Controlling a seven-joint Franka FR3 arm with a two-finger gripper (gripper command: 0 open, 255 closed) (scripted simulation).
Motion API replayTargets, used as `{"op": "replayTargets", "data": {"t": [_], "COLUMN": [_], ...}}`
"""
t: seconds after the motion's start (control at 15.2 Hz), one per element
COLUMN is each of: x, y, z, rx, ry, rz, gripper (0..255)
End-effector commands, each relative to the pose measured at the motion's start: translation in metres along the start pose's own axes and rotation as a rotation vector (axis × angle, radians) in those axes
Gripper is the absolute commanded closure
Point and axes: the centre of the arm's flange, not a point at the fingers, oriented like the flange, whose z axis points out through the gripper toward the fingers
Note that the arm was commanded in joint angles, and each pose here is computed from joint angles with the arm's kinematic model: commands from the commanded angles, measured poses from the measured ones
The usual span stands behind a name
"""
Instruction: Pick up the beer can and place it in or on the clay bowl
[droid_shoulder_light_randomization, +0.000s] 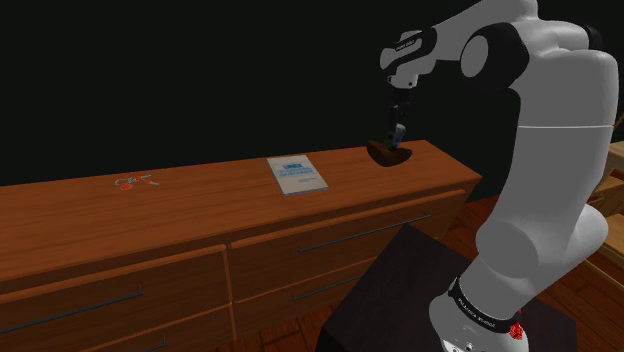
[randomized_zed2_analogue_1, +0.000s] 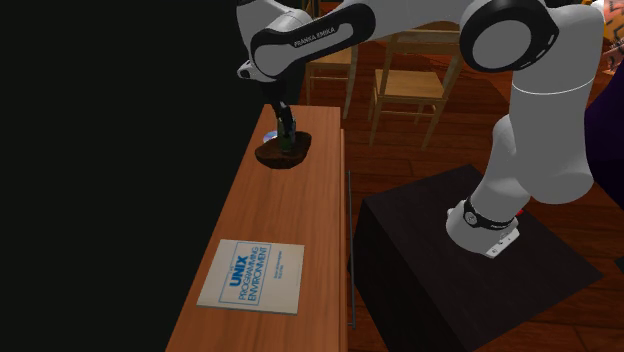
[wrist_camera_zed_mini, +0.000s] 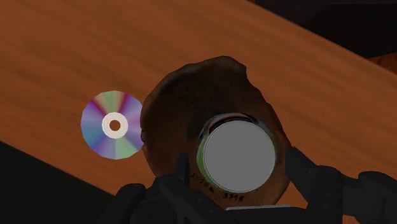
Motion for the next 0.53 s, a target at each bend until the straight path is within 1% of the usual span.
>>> {"op": "replayTargets", "data": {"t": [0.0, 0.26, 0.46], "x": [0.000, 0.000, 0.000], "y": [0.000, 0.000, 0.000], "z": [0.000, 0.000, -0.040], "rx": [0.000, 0.000, 0.000], "ry": [0.000, 0.000, 0.000], "rz": [0.000, 0.000, 0.000], "gripper": [0, 0, 0]}}
